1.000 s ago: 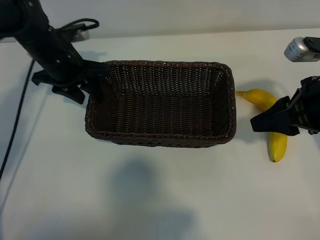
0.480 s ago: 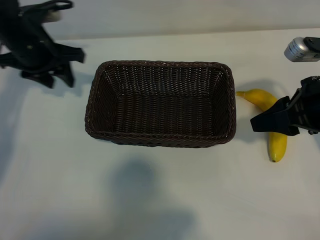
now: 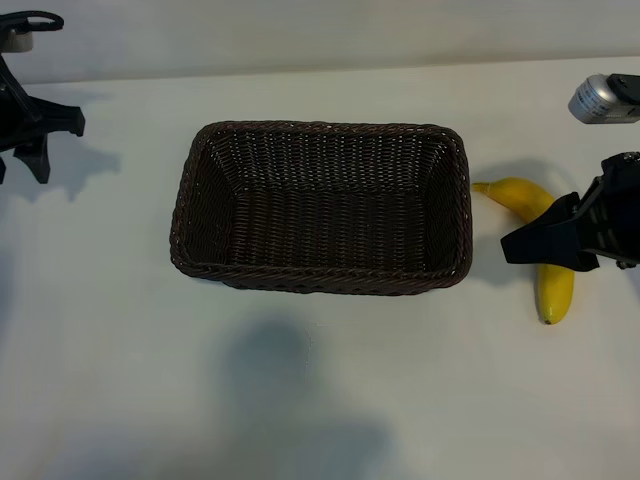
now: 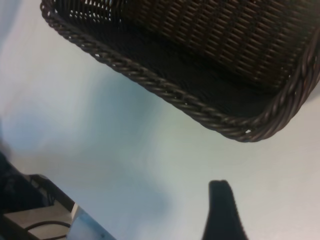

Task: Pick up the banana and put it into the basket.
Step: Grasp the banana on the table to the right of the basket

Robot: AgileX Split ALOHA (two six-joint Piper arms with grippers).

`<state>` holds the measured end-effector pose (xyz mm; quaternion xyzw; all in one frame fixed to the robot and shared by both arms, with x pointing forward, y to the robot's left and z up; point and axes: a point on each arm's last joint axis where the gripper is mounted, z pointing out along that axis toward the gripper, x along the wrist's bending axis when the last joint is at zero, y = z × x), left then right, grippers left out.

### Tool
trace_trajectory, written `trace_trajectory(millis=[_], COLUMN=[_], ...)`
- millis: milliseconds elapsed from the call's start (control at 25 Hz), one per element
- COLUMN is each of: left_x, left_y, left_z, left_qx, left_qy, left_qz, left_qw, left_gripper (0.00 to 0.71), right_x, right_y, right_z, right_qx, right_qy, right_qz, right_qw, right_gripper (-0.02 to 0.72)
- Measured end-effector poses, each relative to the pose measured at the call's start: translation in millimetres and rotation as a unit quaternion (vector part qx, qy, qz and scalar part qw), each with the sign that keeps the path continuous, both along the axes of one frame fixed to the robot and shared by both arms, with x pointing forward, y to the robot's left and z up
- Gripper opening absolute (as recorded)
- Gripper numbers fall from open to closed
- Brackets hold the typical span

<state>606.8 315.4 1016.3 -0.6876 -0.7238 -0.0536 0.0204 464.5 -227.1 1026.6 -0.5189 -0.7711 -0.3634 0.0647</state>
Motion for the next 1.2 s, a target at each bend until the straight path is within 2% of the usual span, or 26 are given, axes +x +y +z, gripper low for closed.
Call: trace_trajectory(millis=[160,320,400,640,840,1200], left_x=[-10.3,-28.8,-44.1,-104.4,-160.3,-247.5], left_y=[-0.9,-0.5,-0.6,-1.0,-1.5,-2.7], left_z=[18.2,52.2,66.8,85.0,81.8,50.1], left_qx=[0.003,0.006,0.007,0.008,0.008,0.007], left_qy=[-0.004,-0.044,-0.062,-0.087,-0.109,-0.168], left_qz=[0.000,0.000,0.000,-0.001,-0.003,-0.007], left_qw=[1.000,0.999,0.998,0.996,0.994,0.986], left_gripper=[0.478,0.478,0.478,0.478,0.478,0.478], right_x=[0.0,-0.1,-0.1,-0.1,-0.1,-0.1], right_y=[0.0,0.0,0.0,0.0,0.0,0.0], right_z=[0.0,0.0,0.0,0.0,0.0,0.0], right_qx=[0.000,0.000,0.001,0.001,0.001,0.001], right_qy=[0.000,0.000,0.001,0.003,0.003,0.003], right_qz=[0.000,0.000,-0.001,-0.002,-0.002,-0.002], right_qw=[1.000,1.000,1.000,1.000,1.000,1.000], right_gripper=[0.471,0.471,0.471,0.471,0.471,0.471])
